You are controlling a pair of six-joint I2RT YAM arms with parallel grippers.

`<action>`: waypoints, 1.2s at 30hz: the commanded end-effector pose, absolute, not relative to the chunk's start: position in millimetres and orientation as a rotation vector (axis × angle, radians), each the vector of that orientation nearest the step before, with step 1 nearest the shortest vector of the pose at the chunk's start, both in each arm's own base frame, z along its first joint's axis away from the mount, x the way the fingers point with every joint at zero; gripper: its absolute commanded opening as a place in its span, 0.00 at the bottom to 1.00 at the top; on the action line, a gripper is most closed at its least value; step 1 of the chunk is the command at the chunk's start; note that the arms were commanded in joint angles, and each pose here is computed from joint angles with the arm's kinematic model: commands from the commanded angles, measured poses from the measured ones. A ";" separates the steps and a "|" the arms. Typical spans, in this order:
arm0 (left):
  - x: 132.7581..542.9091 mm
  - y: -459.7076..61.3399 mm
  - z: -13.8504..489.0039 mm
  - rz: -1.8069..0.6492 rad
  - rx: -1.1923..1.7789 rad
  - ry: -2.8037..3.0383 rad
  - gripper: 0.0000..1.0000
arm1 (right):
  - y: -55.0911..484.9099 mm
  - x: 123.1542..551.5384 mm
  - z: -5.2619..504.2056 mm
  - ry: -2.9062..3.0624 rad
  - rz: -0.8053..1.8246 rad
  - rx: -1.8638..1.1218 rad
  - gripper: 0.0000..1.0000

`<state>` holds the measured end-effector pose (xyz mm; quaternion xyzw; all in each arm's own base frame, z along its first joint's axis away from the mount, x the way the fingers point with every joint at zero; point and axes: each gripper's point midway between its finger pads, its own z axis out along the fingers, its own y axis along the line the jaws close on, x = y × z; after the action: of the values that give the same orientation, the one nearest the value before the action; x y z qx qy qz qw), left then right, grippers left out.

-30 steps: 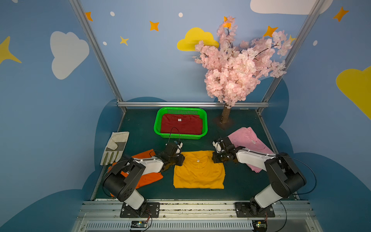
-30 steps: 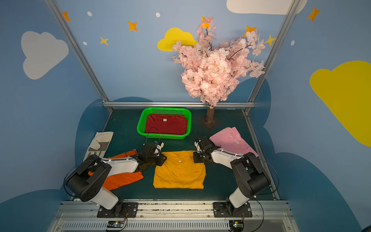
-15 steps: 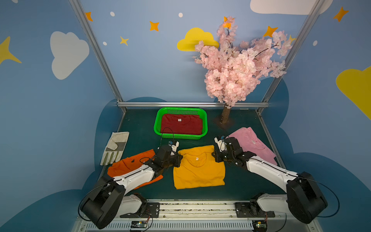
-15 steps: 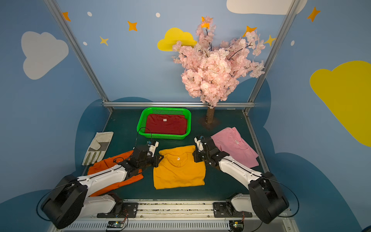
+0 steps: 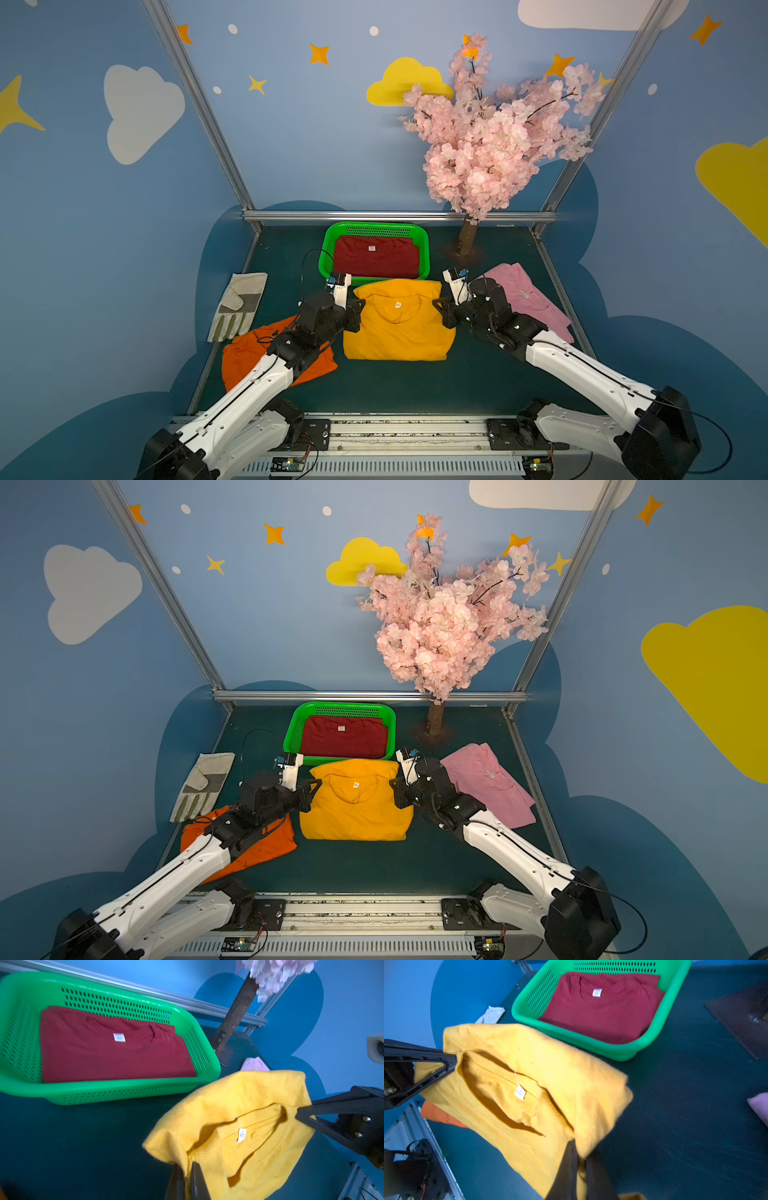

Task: Put the folded t-shirts into the basket
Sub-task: Pick up the T-shirt from the center of the board, then place the T-shirt in the bin.

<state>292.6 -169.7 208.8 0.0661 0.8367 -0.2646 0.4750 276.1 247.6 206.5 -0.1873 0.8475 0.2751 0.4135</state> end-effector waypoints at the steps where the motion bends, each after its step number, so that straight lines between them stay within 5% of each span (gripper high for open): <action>1: 306.7 -156.4 240.1 -0.577 0.151 2.003 0.02 | 257.3 293.2 256.2 2.009 0.699 -0.432 0.00; 9: 378.0 -123.7 314.1 -0.422 0.092 1.916 0.02 | 286.3 350.2 325.2 1.817 0.587 -0.425 0.00; 16: 451.6 -106.8 330.4 -0.374 0.082 1.914 0.02 | 308.8 413.9 347.1 1.740 0.457 -0.413 0.00; 27: 538.0 -104.1 299.2 -0.390 0.115 1.993 0.02 | 337.6 500.1 313.8 1.783 0.349 -0.472 0.00; 36: 567.0 -105.8 250.1 -0.371 0.166 2.077 0.02 | 355.5 517.9 262.5 1.893 0.366 -0.535 0.00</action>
<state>561.9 -106.4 250.6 0.0498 0.8556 -0.1550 0.4914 518.8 348.6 258.4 -0.2147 0.7989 0.1446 0.5430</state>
